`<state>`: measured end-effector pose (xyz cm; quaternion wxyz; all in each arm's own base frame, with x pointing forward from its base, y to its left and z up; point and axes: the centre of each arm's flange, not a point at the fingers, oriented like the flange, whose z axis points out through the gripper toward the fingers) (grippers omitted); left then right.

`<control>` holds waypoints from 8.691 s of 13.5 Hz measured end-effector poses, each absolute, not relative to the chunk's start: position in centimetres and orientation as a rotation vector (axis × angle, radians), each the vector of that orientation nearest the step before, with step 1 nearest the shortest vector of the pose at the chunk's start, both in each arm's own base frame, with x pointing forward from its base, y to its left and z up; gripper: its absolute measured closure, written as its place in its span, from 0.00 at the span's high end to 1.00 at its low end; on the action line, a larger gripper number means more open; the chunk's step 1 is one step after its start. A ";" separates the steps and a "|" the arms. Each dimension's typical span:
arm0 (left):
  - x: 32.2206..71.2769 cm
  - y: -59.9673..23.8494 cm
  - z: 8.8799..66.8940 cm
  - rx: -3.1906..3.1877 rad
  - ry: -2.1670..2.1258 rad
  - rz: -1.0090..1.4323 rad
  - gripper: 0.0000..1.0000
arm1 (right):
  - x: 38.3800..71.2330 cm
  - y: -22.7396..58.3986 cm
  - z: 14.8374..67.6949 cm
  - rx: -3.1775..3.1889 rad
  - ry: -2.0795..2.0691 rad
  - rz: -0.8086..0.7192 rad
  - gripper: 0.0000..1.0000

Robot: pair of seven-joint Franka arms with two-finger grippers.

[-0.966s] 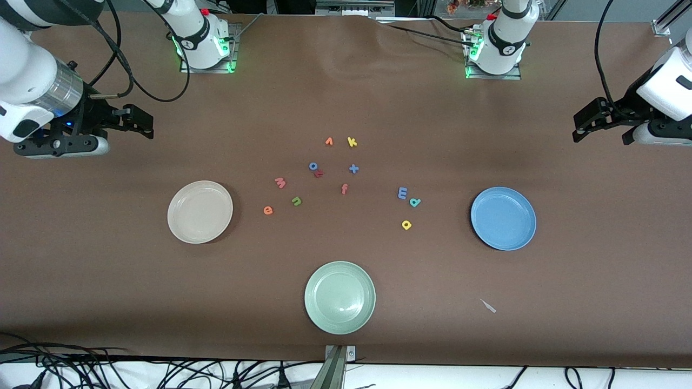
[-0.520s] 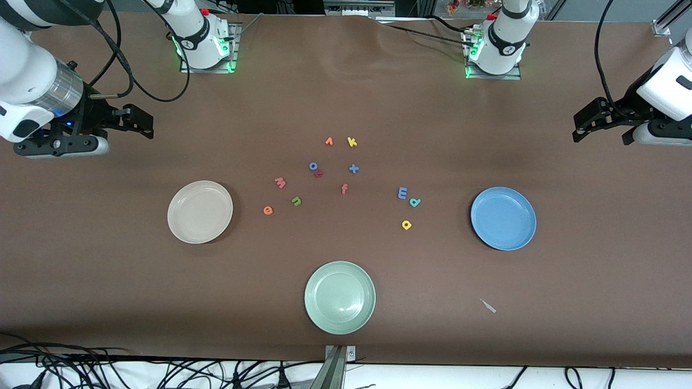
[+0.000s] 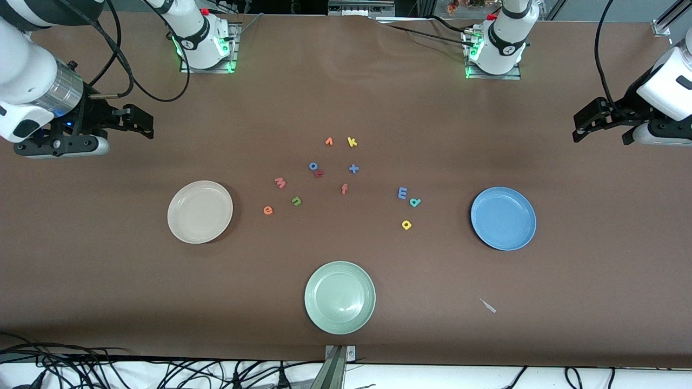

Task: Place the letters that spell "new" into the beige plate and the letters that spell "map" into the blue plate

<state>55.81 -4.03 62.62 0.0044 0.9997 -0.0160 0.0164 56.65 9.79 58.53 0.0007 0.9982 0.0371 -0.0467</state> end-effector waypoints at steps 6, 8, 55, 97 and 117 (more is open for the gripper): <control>55.8 -4.0 62.6 3.132 -0.050 0.051 1.00 | 56.6 9.8 58.5 3.135 0.116 -0.147 1.00; 55.8 -4.0 62.6 3.132 -0.050 0.051 1.00 | 56.6 9.8 58.5 3.135 0.116 -0.147 1.00; 55.8 -4.1 62.6 3.132 -0.052 0.051 1.00 | 56.6 9.8 58.4 3.133 0.130 -0.154 1.00; 63.0 -12.7 39.3 3.060 0.828 -0.390 1.00 | 60.1 22.3 36.2 3.171 0.040 0.007 1.00; 56.4 -32.7 18.1 2.695 1.751 -0.236 0.87 | 58.1 28.7 17.9 3.157 0.106 0.135 0.95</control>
